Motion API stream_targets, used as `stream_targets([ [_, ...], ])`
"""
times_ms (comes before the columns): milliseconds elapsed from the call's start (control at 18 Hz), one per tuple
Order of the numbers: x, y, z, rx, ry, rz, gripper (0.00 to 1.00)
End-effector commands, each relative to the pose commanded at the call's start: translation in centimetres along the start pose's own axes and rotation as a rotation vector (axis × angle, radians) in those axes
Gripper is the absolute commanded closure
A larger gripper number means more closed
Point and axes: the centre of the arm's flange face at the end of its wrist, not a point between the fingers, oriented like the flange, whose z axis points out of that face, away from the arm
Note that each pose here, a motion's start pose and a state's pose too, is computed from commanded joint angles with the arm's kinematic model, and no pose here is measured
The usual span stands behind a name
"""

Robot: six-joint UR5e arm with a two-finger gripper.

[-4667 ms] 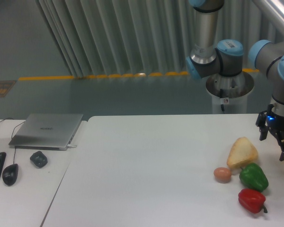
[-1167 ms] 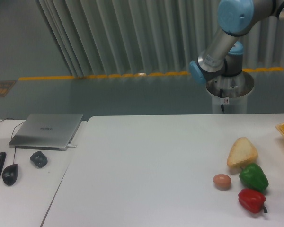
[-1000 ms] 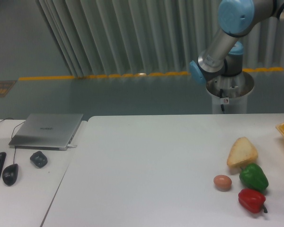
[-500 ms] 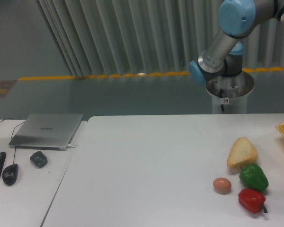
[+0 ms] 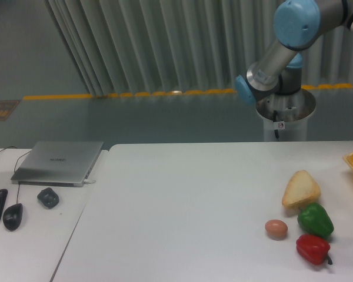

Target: Place the yellow pepper on the table

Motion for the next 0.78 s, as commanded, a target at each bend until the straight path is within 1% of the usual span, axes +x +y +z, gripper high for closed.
stream_targets([
  [56, 0.1, 0.0, 0.1, -0.009, 0.003, 0.002, 0.17],
  [111, 0.2, 0.2, 0.0, -0.040, 0.008, 0.005, 0.24],
  [222, 0.2, 0.2, -0.2, -0.086, 0.012, 0.011, 0.29],
  [389, 0.3, -0.3, -0.6, -0.080, 0.009, 0.016, 0.36],
  [611, 0.5, -0.6, -1.6, -0.062, 0.002, 0.010, 0.36],
  [778, 0.8, -1.0, -2.8, -0.013, 0.018, -0.027, 0.36],
])
